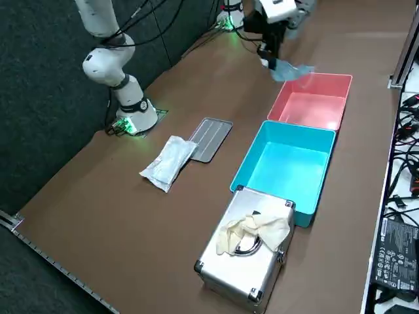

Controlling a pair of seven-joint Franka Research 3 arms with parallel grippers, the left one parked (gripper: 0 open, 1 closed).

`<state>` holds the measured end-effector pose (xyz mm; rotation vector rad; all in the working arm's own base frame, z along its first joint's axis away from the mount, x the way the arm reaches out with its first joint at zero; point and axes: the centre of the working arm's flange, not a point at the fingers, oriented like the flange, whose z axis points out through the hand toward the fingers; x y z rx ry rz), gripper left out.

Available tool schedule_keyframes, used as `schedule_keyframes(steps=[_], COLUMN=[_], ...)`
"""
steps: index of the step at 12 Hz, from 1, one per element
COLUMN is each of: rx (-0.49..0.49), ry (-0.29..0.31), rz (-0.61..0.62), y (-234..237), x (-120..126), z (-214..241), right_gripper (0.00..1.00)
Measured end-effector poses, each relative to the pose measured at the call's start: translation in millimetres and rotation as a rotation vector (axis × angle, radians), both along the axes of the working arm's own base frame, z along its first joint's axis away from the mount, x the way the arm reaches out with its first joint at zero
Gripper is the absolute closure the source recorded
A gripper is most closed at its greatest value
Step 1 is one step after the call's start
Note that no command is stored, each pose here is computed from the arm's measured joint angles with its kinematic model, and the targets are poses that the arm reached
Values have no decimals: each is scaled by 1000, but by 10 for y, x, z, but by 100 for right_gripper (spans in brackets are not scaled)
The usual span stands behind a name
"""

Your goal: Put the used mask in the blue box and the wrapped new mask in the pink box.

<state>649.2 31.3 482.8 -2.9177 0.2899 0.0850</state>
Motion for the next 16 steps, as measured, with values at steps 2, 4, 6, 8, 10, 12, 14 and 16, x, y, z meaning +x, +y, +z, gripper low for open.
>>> schedule_keyframes(steps=[2, 4, 6, 8, 10, 12, 14, 16], rx=[-13, -24, -33, -38, -42, -42, -37, -26], ry=[-8, 4, 12, 15, 19, 27, 37, 53], rz=[-71, -129, -153, -122, -100, -75, -31, 26], y=[-399, -823, -1108, -1246, -1382, -1566, -1727, -1888], x=[304, 504, 625, 693, 721, 712, 678, 620], z=[-162, -465, -829, -1164, -1434, -1682, -1869, -2070], right_gripper=[98, 98, 98, 98, 98, 98, 98, 93])
